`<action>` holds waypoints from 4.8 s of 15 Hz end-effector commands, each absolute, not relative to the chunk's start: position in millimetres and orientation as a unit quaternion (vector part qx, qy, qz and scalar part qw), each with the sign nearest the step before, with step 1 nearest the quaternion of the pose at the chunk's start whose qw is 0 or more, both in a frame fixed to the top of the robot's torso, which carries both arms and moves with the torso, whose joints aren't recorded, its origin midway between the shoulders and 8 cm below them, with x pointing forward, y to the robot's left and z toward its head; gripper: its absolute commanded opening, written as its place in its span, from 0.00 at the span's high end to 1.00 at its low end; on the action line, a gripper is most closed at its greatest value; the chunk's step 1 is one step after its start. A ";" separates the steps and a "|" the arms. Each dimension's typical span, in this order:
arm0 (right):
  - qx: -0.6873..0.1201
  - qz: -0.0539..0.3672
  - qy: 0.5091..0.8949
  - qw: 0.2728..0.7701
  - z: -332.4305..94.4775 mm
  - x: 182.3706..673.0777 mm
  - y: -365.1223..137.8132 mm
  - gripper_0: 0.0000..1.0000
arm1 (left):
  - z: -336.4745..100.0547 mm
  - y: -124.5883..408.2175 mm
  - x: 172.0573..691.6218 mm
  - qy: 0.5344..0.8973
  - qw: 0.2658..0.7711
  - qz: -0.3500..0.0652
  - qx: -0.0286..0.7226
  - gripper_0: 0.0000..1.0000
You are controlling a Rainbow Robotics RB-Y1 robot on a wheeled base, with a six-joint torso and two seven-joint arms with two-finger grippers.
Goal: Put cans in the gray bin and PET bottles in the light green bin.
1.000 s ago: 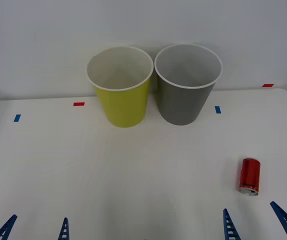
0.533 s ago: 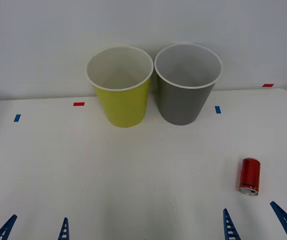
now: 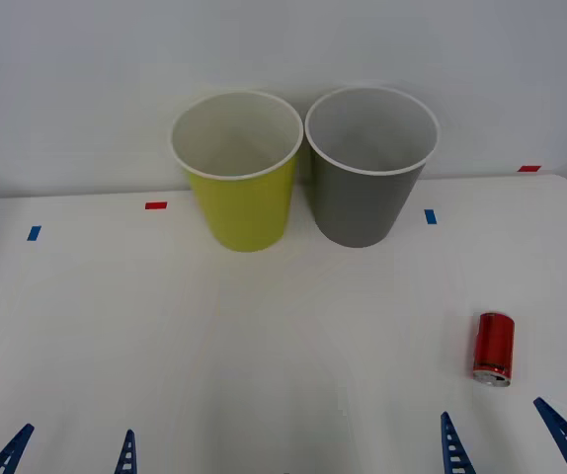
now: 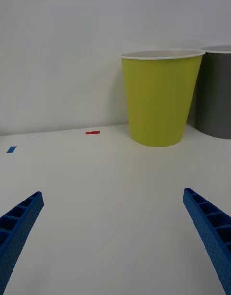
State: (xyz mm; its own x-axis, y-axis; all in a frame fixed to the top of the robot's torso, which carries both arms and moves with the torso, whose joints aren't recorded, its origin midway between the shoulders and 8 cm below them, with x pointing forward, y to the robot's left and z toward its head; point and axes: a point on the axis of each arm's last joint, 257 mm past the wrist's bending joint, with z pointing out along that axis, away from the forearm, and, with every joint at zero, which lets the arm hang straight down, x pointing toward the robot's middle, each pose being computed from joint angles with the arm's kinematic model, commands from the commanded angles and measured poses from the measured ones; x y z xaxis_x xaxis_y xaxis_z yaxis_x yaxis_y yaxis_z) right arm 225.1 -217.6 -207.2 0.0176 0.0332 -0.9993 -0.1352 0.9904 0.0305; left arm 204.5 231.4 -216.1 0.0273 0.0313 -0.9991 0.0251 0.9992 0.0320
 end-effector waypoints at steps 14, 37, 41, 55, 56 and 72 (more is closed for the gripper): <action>-0.050 0.044 0.701 0.711 -217.3 227.9 -216.7 0.00 | -216.1 231.4 204.5 0.697 0.716 0.002 0.020 0.00; 0.088 0.022 0.789 0.608 -226.6 290.1 -315.6 0.00 | -216.1 231.4 204.5 0.697 0.716 0.002 0.020 0.00; 0.150 0.075 0.810 0.563 -222.4 307.5 -307.3 0.00 | -216.1 231.4 204.5 0.697 0.716 0.002 0.020 0.00; 0.248 0.057 0.882 0.396 -236.2 332.7 -337.3 0.00 | -216.1 231.4 204.5 0.697 0.716 0.002 0.020 0.00; 0.245 0.048 0.892 0.377 -238.5 332.9 -338.0 0.00 | -216.1 231.4 204.5 0.697 0.716 0.002 0.020 0.00; 0.122 0.073 0.949 0.283 -266.5 391.4 -341.8 0.00 | -216.1 231.4 204.5 0.697 0.716 0.002 0.020 0.00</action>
State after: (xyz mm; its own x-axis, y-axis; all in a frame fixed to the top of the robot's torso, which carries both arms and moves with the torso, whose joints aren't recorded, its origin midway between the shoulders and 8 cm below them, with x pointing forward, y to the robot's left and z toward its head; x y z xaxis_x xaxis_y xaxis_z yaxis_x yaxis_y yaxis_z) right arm 387.5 -346.2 -265.6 -0.8043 0.2707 -0.5289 0.1997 0.9616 0.1884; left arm 204.5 231.4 -216.1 0.0273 0.0313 -0.9991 0.0251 0.9992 0.0320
